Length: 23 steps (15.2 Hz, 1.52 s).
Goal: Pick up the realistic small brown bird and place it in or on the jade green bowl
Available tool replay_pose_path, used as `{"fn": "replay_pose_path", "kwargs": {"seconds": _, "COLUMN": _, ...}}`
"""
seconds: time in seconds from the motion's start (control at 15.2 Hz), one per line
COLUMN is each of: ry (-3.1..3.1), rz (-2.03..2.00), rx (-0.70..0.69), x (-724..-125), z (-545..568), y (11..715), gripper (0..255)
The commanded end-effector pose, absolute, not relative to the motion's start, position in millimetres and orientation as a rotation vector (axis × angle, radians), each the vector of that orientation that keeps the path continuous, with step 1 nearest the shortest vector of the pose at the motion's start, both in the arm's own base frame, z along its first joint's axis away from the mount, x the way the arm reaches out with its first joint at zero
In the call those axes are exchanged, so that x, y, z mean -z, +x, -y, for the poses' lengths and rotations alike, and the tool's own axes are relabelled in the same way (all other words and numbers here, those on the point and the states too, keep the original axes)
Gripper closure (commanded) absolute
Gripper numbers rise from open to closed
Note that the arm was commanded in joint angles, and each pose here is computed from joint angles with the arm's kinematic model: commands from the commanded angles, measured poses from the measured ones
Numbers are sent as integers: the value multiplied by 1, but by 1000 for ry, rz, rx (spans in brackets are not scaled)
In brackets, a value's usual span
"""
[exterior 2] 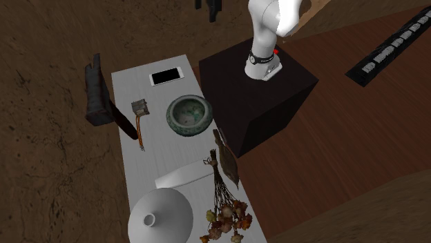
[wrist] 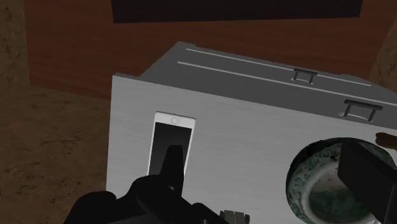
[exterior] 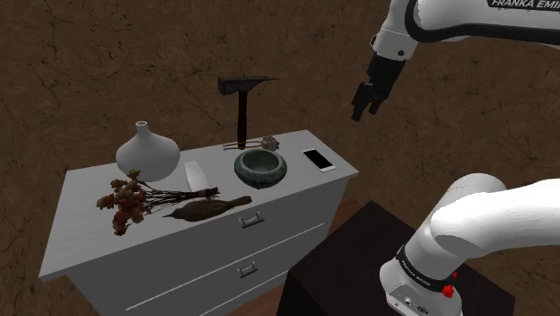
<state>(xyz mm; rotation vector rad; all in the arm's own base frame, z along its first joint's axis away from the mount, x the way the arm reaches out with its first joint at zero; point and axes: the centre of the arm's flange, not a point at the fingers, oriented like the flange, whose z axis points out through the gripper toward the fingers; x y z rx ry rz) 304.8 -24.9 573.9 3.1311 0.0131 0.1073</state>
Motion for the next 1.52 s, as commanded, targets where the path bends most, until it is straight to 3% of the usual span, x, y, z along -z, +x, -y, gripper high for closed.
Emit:
{"fn": "replay_pose_path", "kwargs": {"seconds": 0.0, "ry": 3131, "rz": -13, "rx": -107, "x": -574, "z": 25, "y": 305, "gripper": 0}}
{"fn": "replay_pose_path", "kwargs": {"seconds": 1.45, "ry": 2835, "rz": -955, "rx": -501, "x": -417, "z": -194, "y": 375, "gripper": 0}}
